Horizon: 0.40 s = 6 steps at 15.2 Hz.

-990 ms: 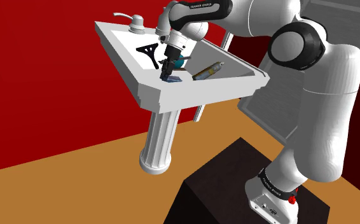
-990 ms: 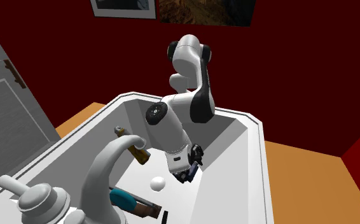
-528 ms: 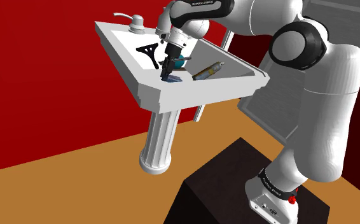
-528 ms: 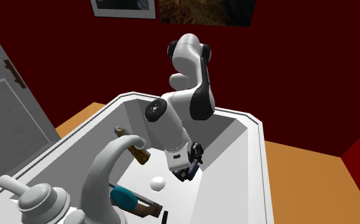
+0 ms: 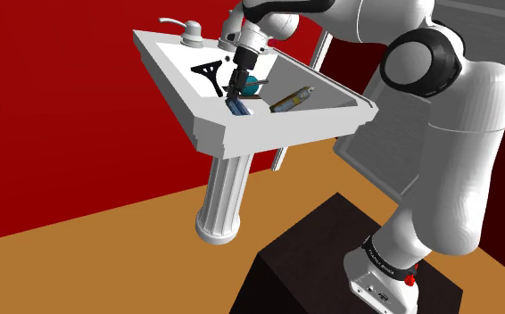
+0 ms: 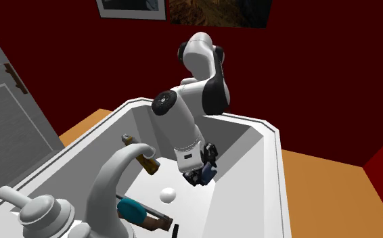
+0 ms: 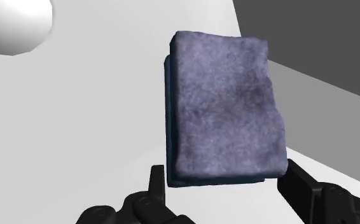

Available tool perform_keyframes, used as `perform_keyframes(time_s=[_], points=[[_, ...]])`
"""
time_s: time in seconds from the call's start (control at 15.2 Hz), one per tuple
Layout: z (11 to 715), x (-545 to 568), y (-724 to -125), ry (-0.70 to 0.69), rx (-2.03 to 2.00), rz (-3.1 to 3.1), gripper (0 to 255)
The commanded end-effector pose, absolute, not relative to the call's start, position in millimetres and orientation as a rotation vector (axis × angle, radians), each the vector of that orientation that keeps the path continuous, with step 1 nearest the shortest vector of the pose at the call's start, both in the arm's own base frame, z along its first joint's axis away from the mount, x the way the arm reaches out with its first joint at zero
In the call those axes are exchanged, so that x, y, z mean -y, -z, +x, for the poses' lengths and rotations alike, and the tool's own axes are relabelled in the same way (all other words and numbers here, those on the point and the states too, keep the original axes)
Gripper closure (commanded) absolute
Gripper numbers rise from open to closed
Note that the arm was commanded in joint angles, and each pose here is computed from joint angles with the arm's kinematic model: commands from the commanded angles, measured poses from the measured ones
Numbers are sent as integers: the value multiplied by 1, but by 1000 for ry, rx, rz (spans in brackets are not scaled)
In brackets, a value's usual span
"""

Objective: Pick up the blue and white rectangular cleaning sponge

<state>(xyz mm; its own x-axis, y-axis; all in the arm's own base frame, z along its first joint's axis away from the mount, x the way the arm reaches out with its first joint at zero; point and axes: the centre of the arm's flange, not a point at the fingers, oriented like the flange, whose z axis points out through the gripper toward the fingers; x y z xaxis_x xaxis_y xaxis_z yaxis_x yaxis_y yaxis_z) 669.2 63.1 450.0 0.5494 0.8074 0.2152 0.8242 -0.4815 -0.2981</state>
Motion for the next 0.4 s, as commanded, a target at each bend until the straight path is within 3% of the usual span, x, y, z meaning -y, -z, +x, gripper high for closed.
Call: perform_keyframes(time_s=[0.0,0.33], points=[[669,-63,-461,64,1336,-2424,255],[669,-63,-478,64,1336,-2424,255]])
